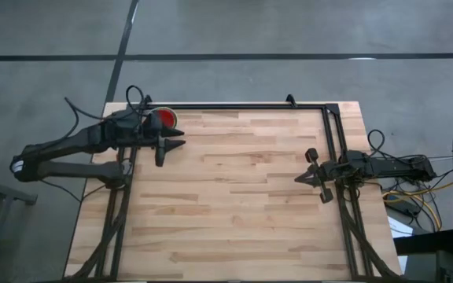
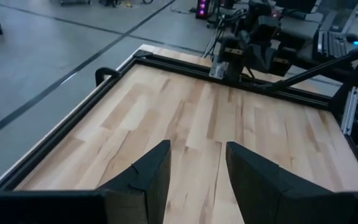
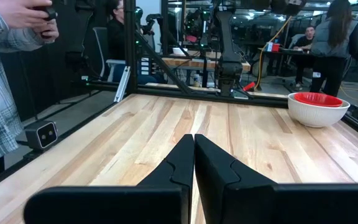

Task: Nest bowls inside each other
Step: Return to Home Position

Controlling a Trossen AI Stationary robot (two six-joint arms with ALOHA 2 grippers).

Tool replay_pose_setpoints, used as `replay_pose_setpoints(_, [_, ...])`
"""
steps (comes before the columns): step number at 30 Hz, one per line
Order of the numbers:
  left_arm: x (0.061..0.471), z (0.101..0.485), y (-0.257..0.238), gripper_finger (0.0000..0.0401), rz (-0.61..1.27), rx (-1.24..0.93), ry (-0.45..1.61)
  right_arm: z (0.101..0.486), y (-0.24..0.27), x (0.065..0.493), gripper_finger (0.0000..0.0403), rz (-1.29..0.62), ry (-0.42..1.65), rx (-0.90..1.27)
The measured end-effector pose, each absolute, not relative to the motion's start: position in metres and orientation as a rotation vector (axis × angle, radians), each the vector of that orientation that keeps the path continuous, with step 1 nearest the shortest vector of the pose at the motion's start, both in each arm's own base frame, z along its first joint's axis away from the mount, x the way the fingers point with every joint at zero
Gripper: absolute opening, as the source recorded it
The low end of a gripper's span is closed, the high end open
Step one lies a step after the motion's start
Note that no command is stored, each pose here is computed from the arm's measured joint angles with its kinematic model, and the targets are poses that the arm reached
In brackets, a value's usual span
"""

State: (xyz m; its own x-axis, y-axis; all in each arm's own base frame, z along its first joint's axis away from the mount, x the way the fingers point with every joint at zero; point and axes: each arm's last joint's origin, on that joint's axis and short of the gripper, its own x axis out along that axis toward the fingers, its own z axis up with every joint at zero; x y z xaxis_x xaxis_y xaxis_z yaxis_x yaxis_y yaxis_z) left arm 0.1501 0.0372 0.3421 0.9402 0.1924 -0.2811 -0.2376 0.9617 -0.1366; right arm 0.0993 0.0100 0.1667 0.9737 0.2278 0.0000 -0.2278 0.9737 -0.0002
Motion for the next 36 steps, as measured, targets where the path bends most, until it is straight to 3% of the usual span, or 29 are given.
replay_pose_setpoints(12, [0.128,0.309,0.031,0.0159,0.206,-0.146,0.088,0.167,0.01,0.099,0.0009,0.23,0.0,0.0])
replay_pose_setpoints(36, [0.081,0.272,0.019,0.0166,0.191,-0.128,-0.075,0.167,0.01,0.099,0.0009,0.23,0.0,0.0])
